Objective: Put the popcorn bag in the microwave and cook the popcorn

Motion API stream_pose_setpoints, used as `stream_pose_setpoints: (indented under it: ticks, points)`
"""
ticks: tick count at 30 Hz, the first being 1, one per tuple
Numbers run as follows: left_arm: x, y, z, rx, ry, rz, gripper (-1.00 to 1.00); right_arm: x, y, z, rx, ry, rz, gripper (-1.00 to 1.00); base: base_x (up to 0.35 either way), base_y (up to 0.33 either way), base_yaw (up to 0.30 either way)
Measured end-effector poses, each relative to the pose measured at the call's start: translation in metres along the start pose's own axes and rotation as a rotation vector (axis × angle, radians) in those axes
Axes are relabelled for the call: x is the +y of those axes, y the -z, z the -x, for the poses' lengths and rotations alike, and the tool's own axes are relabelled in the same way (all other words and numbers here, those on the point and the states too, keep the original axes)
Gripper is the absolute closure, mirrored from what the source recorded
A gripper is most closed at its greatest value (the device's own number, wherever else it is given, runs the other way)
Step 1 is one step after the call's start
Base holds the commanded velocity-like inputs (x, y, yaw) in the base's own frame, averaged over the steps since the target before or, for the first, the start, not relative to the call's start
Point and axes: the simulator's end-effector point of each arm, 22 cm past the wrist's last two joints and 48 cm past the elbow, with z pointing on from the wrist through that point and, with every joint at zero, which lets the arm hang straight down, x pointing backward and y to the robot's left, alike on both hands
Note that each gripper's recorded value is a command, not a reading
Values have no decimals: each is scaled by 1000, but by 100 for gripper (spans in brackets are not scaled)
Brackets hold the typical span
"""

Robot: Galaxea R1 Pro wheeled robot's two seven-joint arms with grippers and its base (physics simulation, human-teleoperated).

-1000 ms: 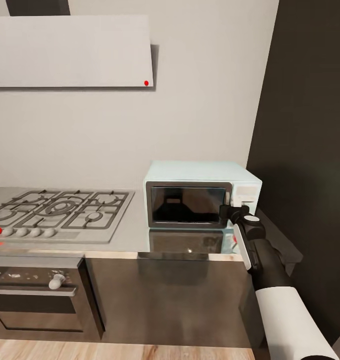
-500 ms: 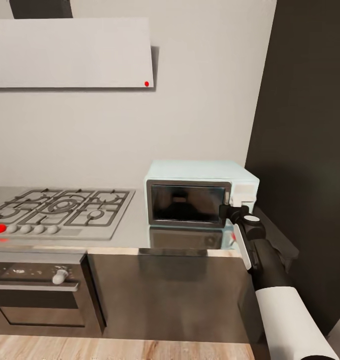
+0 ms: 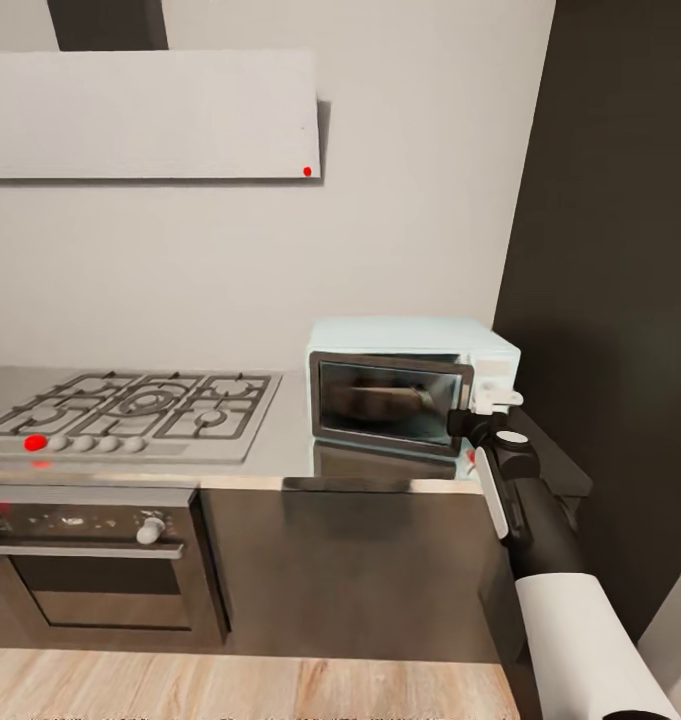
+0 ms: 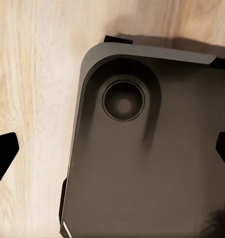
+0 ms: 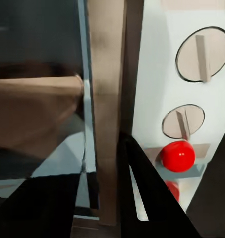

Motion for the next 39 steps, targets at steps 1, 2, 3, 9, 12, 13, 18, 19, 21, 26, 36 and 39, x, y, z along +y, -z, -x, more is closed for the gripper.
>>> stream_pose_setpoints:
  ticks: [1, 2, 3, 9, 12, 13, 18, 19, 21, 26, 36, 39]
  points:
    - [0, 0, 0, 0, -1, 0, -100, -1, 0, 0, 0, 0, -2, 100, -94, 85, 0]
    - [0, 0, 0, 0, -1, 0, -100, -2, 0, 0, 0, -1, -3, 100, -90, 67, 0]
    - [0, 0, 0, 0, -2, 0, -100, -3, 0, 0, 0, -1, -4, 100, -84, 34, 0]
    - [0, 0, 0, 0, -5, -1, -100, -2, 0, 0, 1, 6, -1, 100, -30, 7, 0]
    - [0, 0, 0, 0, -6, -1, -100, -2, 0, 0, 1, 2, 1, 100, 0, 0, 0]
    - [0, 0, 0, 0, -6, -1, -100, -2, 0, 0, 1, 1, 1, 100, 0, 0, 0]
    - [0, 0, 0, 0, -6, -1, -100, 5, 0, -2, 9, 12, 17, -100, 0, 0, 0]
    - [0, 0, 0, 0, -6, -1, -100, 15, 1, -3, 9, 15, 39, -100, 0, 0, 0]
    - [0, 0, 0, 0, -6, -1, -100, 18, 1, -3, 10, 4, 52, -100, 0, 0, 0]
    - [0, 0, 0, 0, -5, -1, -100, 18, 1, -7, 28, 7, 56, -100, 0, 0, 0]
    - [0, 0, 0, 0, -4, -1, -100, -78, 0, -49, 168, 113, -31, -100, 0, 0, 0]
    - [0, 0, 0, 0, -3, -2, -100, -122, 3, -41, 165, 152, -89, -100, 0, 0, 0]
